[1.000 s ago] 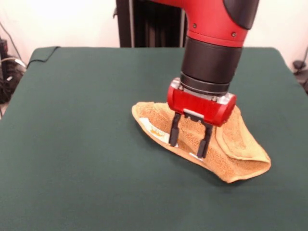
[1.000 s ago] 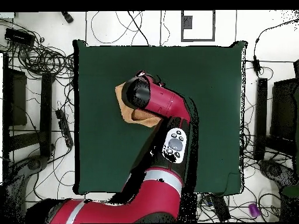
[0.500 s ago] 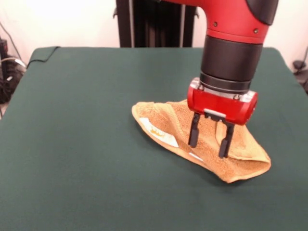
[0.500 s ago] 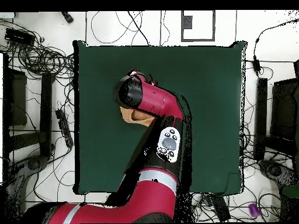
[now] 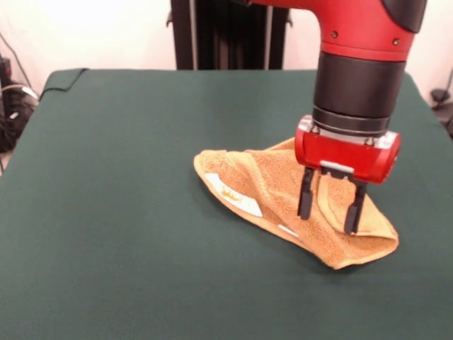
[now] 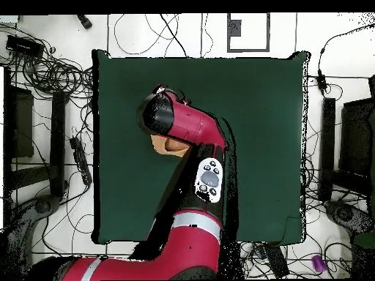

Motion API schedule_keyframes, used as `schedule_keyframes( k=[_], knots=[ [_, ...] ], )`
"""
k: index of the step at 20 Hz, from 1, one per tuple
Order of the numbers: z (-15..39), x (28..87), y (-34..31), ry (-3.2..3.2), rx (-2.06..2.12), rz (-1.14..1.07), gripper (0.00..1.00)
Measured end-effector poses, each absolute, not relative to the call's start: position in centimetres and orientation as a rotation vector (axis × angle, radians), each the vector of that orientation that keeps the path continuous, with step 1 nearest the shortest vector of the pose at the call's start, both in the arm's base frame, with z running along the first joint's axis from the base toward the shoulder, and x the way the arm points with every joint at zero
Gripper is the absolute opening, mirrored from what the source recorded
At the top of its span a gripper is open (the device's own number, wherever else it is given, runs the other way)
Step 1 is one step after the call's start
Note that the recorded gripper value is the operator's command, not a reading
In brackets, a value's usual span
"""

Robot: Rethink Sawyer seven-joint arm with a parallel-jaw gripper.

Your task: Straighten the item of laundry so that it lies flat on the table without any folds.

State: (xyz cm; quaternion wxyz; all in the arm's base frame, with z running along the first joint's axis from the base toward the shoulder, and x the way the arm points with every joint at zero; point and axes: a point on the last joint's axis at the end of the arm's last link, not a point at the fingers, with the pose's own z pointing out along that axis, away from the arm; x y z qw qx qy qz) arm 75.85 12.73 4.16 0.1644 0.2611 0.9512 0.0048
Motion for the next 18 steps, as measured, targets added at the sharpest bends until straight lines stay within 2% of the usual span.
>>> schedule_keyframes(
  k=[12,18],
  knots=[
    [2.8,75.3,14.0,2.755,0.756,0.122,1.0],
    [4.4,72.2,13.5,2.815,0.712,0.118,1.0]
  ],
)
